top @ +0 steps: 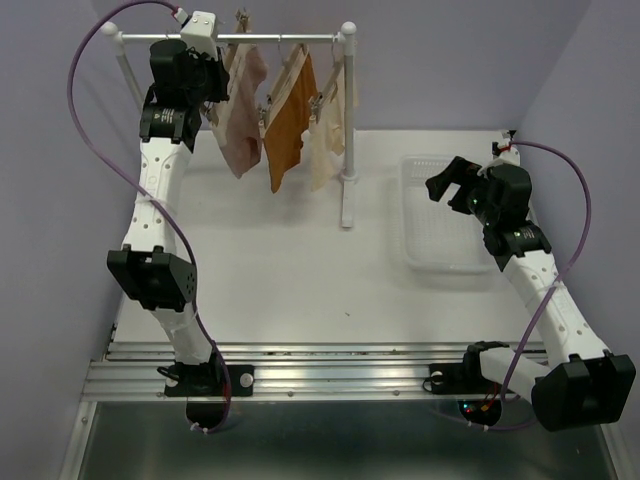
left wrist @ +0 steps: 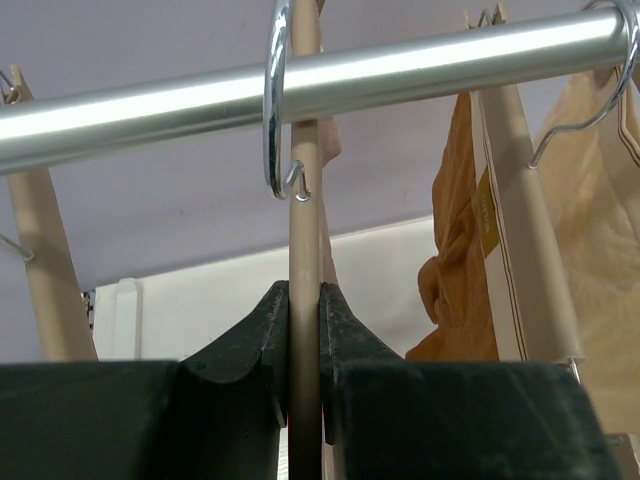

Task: Remove the underwear clipped to the hanger

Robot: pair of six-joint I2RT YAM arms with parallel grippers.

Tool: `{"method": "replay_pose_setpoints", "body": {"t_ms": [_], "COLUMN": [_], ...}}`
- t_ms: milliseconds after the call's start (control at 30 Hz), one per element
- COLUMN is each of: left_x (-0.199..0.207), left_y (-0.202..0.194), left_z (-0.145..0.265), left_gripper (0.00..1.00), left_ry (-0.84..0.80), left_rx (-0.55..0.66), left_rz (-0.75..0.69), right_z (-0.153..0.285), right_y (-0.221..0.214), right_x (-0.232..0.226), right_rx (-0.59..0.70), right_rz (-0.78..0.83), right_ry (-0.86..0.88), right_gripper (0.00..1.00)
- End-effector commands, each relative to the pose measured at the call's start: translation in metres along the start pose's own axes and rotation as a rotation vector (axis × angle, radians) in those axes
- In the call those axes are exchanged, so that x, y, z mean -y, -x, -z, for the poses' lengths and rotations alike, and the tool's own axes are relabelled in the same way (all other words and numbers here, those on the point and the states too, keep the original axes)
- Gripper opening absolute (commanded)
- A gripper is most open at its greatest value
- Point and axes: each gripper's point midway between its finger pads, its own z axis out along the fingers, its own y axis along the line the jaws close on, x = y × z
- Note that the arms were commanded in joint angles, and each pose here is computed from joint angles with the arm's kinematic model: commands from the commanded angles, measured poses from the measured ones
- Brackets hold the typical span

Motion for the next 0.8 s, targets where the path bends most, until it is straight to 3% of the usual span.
{"method": "replay_pose_setpoints", "body": {"t_ms": [0,300,333,633,767], "left_x": [0.004,0.01,0.01,0.038,0.045], "left_y": [0.06,0.013,0.024,-0.057,-0.094], "left_z": [0.035,0.054,0.063,0.098,0.121], "left_gripper": [0.0,0.0,0.0,0.0,0.0], "left_ry": [0.013,0.026,0.036,0.073,0.151], "left_rx": [0.177,0.127,0.155,0.064,0.02], "left_rz": [-0.031,0.022,0.019,0.081,0.191], "right_z": [0.008,0.007,0.006,-0.005,-0.005], "right_y": [0.026,0.022,0.021,0.004,-0.002], "right_x": [-0.01,-0.011,-0.012,-0.029,-0.039], "right_rx": [0.086,0.073,0.069,0.012,0.0], "right_rz": [0.025,0.045,0.045,0.07,0.052], "right_ry": [0.029,0.042,0.048,0.182,0.248], "right_gripper": [1.0,1.0,1.0,1.0,1.0]}}
